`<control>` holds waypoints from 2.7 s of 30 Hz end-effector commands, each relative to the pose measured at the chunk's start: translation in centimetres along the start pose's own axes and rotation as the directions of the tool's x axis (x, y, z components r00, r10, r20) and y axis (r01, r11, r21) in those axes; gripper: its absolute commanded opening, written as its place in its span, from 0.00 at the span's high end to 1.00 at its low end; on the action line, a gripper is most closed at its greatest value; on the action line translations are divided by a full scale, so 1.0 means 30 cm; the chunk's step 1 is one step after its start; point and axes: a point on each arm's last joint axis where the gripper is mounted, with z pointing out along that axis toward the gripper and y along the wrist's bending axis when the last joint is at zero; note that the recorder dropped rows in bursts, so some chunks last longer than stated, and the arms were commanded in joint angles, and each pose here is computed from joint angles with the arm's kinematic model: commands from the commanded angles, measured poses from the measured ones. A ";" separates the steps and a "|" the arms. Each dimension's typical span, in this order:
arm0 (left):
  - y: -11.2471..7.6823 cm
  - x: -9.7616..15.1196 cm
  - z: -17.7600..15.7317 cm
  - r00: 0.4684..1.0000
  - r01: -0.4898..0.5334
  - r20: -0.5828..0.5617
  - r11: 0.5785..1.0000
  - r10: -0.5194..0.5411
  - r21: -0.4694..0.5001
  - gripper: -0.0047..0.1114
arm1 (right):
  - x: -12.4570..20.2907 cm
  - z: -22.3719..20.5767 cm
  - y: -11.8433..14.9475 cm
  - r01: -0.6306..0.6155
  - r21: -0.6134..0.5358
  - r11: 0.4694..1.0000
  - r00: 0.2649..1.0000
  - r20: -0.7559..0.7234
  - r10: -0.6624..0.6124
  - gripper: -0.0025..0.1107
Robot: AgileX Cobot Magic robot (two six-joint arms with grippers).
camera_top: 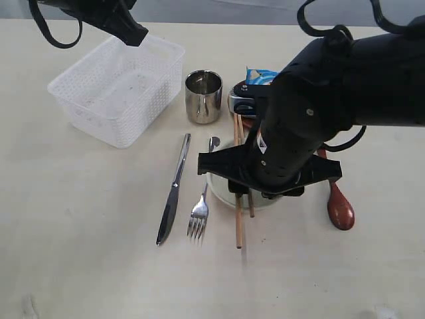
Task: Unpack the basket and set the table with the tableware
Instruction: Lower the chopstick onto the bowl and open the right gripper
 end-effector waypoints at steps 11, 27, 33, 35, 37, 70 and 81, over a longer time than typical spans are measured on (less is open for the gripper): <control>0.002 0.002 -0.003 1.000 0.005 0.005 1.000 -0.005 -0.004 0.96 | -0.079 -0.073 0.062 0.066 -0.089 0.994 0.989 0.137 -0.054 0.55; 0.002 0.002 -0.003 1.000 0.005 0.005 1.000 -0.005 -0.004 0.96 | -0.136 0.048 0.080 0.093 0.097 0.991 0.988 0.112 -0.104 0.56; 0.002 0.003 -0.003 1.000 0.003 0.005 1.000 -0.003 -0.005 0.96 | -0.135 0.071 0.087 0.082 0.090 0.993 0.990 0.103 -0.091 0.56; 0.002 0.003 -0.003 1.000 0.003 0.005 1.000 -0.003 -0.005 0.96 | -0.134 0.071 0.086 0.064 0.089 0.994 0.992 0.100 -0.072 0.56; 0.002 0.003 -0.003 1.000 0.003 0.005 1.000 -0.003 -0.005 0.96 | -0.134 0.071 0.086 0.057 0.089 0.994 0.993 0.101 -0.065 0.56; 0.002 0.003 -0.003 1.000 0.003 0.005 1.000 -0.003 -0.005 0.96 | -0.120 0.070 0.067 -0.051 0.142 0.989 0.997 0.066 0.042 0.65; 0.002 0.003 -0.003 1.000 0.003 0.005 1.000 -0.003 -0.005 0.96 | -0.131 -0.042 0.058 -0.023 0.084 0.996 0.989 0.147 0.010 0.63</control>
